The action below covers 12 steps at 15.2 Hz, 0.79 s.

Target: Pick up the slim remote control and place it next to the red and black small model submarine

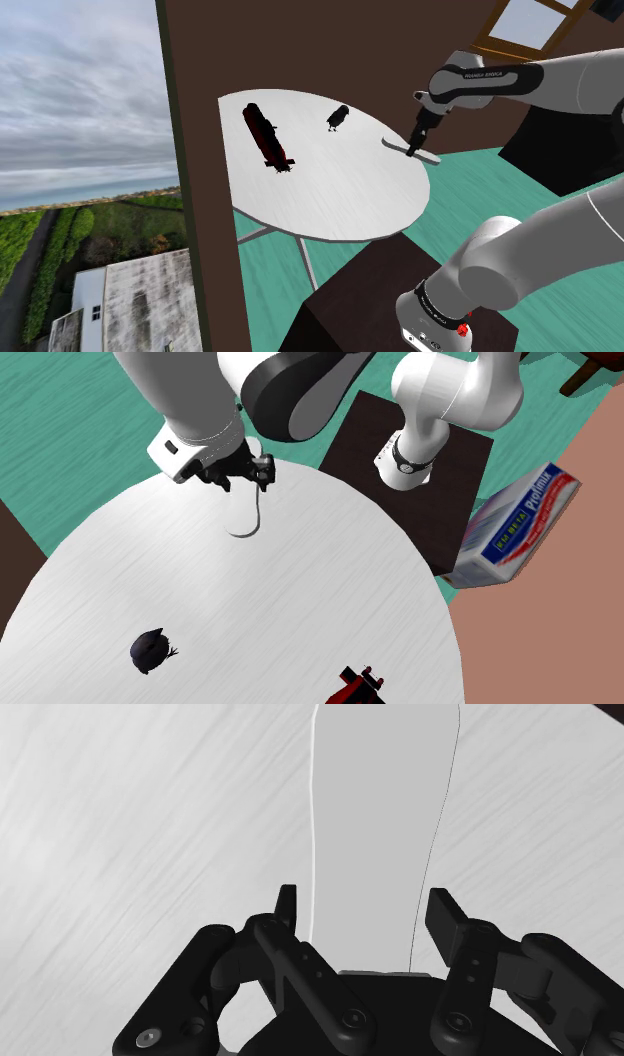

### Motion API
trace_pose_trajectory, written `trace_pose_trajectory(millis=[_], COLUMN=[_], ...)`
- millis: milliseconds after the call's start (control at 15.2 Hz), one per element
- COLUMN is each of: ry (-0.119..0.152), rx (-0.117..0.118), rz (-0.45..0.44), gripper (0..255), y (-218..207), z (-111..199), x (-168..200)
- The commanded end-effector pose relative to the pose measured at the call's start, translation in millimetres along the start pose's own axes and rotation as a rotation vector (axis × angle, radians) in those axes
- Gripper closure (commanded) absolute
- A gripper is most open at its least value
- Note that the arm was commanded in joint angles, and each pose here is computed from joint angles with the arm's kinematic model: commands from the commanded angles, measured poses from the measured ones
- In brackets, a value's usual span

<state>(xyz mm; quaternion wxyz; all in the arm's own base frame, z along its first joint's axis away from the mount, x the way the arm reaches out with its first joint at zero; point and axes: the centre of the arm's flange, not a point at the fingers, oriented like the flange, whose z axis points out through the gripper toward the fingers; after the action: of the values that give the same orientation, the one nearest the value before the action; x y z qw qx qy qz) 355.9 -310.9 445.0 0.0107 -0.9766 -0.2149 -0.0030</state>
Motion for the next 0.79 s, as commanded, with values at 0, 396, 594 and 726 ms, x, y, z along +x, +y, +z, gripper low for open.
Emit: trace_pose_trajectory(millis=[0,396,594,726], ry=[0.000,0.000,0.000,0.000], rx=[0.000,0.000,0.000,0.000], rz=[0.000,0.000,0.000,0.000], gripper=[255,255,255,255], y=[0,-6,-14,-19], z=[-12,-32,-31,-31], x=[-1,25,64,89])
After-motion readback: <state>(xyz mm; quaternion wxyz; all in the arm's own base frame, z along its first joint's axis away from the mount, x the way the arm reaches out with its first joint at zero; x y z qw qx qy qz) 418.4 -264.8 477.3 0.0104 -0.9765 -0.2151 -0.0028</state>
